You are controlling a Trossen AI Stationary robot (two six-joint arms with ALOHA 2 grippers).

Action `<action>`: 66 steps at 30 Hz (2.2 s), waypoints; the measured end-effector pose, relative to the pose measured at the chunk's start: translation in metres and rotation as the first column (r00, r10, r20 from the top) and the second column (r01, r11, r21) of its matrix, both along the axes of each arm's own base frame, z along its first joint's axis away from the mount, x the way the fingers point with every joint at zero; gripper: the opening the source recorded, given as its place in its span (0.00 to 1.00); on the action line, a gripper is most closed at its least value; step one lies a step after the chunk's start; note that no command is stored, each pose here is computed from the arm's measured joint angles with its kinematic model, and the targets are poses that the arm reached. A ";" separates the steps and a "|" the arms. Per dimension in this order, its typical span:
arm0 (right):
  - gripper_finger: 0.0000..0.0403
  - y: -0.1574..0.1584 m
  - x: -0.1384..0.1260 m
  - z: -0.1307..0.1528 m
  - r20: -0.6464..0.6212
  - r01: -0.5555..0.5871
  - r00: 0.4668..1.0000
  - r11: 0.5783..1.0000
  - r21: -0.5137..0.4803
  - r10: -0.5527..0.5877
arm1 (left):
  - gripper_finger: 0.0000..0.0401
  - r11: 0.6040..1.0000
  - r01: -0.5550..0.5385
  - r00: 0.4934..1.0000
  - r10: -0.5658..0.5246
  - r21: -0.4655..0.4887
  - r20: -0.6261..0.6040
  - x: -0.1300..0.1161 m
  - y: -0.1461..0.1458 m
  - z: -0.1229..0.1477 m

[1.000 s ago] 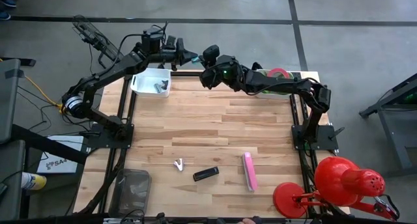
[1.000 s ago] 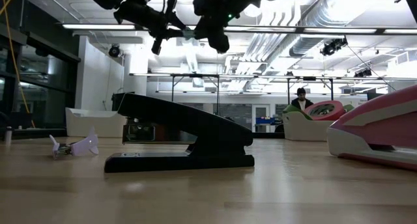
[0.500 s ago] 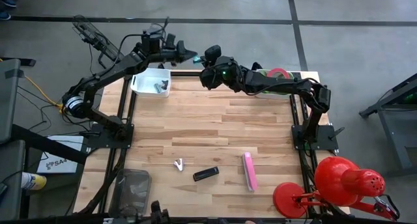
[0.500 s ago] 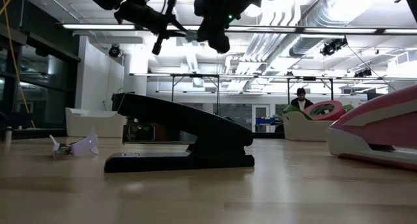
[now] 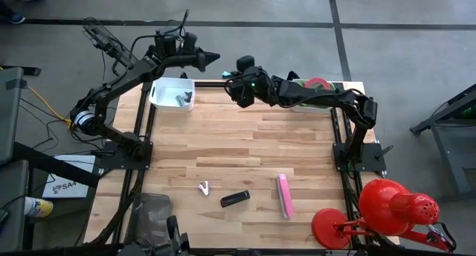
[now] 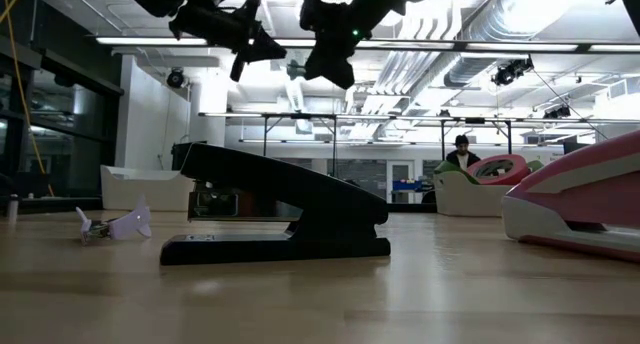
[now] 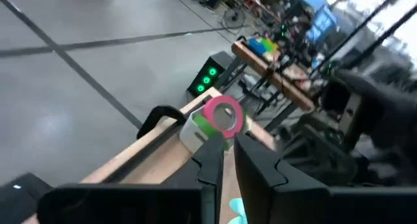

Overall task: Pick and place Stapler, Stapler remover, tape
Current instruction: Put the light green staple remover into the left white bin

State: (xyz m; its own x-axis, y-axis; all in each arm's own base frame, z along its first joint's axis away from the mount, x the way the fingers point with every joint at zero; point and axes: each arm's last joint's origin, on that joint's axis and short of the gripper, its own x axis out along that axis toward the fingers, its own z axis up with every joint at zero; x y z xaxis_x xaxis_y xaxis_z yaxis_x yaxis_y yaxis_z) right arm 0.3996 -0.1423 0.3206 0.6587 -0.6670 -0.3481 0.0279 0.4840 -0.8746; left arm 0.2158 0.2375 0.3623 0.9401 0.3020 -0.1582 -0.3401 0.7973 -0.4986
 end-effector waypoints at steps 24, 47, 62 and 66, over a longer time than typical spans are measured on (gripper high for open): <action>0.20 -0.042 -0.072 0.036 0.346 -0.216 0.928 0.562 0.798 -0.135 | 0.58 0.824 0.287 0.953 -0.196 0.488 -0.230 0.030 -0.034 -0.005; 0.20 -0.038 -0.066 0.031 0.346 -0.256 0.934 0.518 0.816 -0.084 | 0.58 0.777 0.348 0.930 -0.216 0.524 -0.297 0.051 -0.061 -0.009; 0.20 -0.033 -0.055 0.028 0.375 -0.297 0.926 0.517 0.803 -0.051 | 0.58 0.785 0.361 0.923 -0.223 0.504 -0.313 0.050 -0.062 -0.011; 0.20 -0.034 -0.052 0.026 0.378 -0.297 0.924 0.522 0.799 -0.054 | 0.58 0.785 0.362 0.923 -0.225 0.503 -0.313 0.050 -0.062 -0.011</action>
State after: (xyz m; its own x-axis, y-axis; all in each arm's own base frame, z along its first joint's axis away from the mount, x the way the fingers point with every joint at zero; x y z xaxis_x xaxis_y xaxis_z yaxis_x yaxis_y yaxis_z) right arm 0.3471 -0.1765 0.3467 0.8904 -0.0874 -0.4467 0.0923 0.9957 -0.0108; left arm 0.2662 0.1756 0.3512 0.9559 0.1164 -0.2696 -0.0909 0.9903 0.1054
